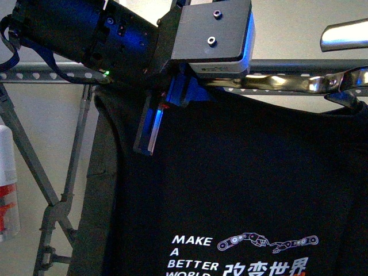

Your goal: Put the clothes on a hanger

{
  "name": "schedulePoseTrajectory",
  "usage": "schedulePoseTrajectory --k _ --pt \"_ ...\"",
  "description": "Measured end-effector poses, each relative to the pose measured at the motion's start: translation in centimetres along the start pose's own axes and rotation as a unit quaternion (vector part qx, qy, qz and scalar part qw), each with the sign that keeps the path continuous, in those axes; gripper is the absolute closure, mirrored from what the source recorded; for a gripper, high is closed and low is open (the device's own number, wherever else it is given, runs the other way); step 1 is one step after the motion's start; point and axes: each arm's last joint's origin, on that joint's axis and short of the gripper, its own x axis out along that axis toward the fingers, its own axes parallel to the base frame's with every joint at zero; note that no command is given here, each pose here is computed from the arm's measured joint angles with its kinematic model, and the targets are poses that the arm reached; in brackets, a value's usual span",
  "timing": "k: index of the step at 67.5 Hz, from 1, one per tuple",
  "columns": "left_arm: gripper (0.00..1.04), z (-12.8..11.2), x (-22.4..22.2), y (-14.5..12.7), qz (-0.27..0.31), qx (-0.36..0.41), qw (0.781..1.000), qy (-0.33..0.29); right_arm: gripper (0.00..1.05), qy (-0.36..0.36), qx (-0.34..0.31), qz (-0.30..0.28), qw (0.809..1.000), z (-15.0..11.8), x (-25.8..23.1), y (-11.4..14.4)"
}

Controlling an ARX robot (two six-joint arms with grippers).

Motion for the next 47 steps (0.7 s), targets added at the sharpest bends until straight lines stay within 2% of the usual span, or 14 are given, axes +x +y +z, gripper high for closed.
schedulePoseTrajectory --k 4,7,28,36,47 --pt "1.00 0.0 0.0 0.1 0.002 0.001 1.000 0.000 0.94 0.000 -0.007 0.000 1.000 0.0 -0.1 0.0" --pt "0.96 0.0 0.0 0.1 0.002 0.002 1.000 0.000 0.94 -0.003 -0.007 0.001 1.000 -0.1 -0.1 0.0" --pt "0.51 0.0 0.0 0.1 0.003 0.006 1.000 -0.001 0.95 -0.001 0.007 -0.011 1.000 -0.4 -0.7 -0.4" --pt "0.33 0.0 0.0 0.2 0.004 0.007 1.000 -0.002 0.95 -0.005 0.028 -0.018 0.999 -0.4 -1.2 -0.7" --pt "0.09 0.1 0.0 0.2 0.005 0.007 1.000 -0.002 0.95 0.025 0.076 0.005 0.997 -1.3 -2.3 -0.1"
